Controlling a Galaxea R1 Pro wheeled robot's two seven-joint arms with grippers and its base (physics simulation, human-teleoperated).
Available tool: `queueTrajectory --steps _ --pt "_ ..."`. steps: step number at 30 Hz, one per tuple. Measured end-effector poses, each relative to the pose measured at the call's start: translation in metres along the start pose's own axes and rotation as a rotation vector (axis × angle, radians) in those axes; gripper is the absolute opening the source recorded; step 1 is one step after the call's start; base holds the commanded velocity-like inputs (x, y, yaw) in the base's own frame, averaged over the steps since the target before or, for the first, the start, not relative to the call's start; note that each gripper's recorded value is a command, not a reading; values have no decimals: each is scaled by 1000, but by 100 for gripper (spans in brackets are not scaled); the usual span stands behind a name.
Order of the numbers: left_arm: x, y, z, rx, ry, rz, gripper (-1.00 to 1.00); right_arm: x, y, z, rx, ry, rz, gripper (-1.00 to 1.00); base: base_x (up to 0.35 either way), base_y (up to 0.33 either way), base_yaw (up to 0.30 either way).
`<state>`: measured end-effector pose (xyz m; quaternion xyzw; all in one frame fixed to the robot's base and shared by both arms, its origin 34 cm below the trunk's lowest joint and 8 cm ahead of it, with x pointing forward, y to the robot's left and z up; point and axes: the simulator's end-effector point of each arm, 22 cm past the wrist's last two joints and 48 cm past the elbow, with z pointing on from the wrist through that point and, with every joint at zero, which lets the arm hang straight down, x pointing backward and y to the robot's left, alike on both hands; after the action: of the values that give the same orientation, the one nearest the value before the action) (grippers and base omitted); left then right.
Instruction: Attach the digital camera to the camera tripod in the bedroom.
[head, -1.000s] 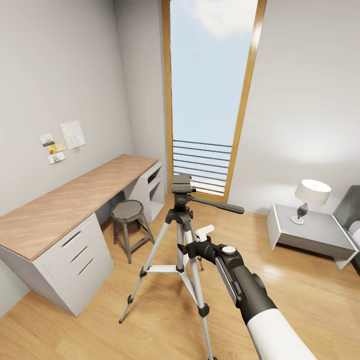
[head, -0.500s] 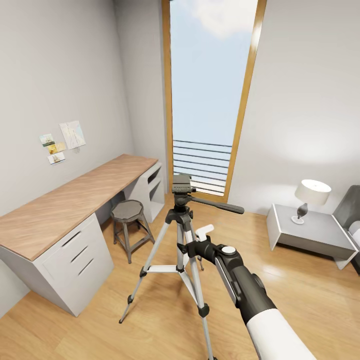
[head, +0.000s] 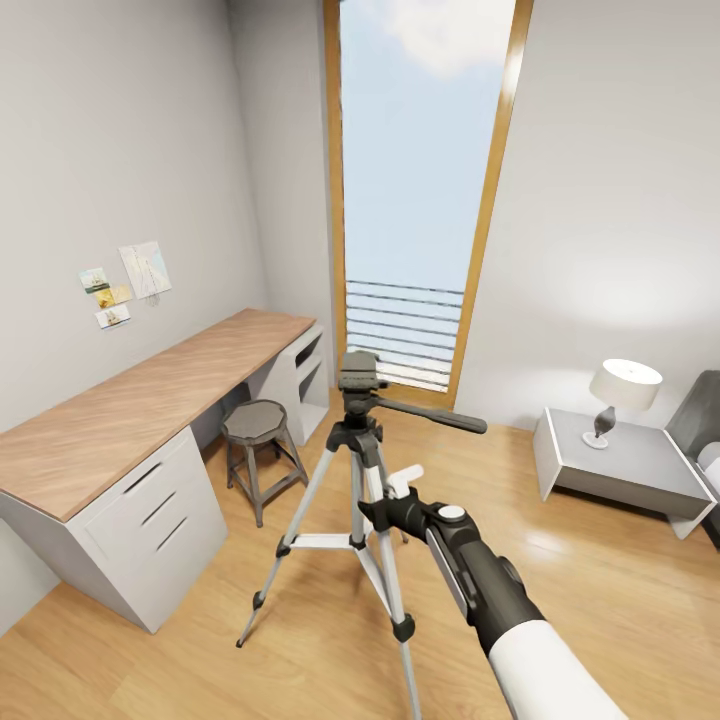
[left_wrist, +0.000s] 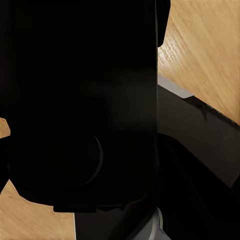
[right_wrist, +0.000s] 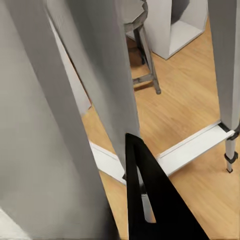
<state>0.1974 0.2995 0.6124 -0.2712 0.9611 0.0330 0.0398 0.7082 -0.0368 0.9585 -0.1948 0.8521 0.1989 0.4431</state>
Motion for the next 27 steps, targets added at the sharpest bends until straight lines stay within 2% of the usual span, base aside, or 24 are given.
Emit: queueTrajectory --steps 8,14,21,25,27 --pt "0 0 0 0 0 0 -100 5 0 1 -1 9 4 -100 0 0 0" --pt "0 0 0 -1 0 -1 -100 -2 -3 1 9 -24 -27 -100 0 0 0" --pt "-6 0 0 6 -11 13 -100 -4 -3 1 9 -31 -33 -100 0 0 0" --pt "-25 10 0 2 -40 17 -100 -6 -3 0 9 -36 -35 -100 0 0 0" --pt "-50 9 0 21 -81 21 -100 -7 -4 0 10 -41 -33 -100 0 0 0"
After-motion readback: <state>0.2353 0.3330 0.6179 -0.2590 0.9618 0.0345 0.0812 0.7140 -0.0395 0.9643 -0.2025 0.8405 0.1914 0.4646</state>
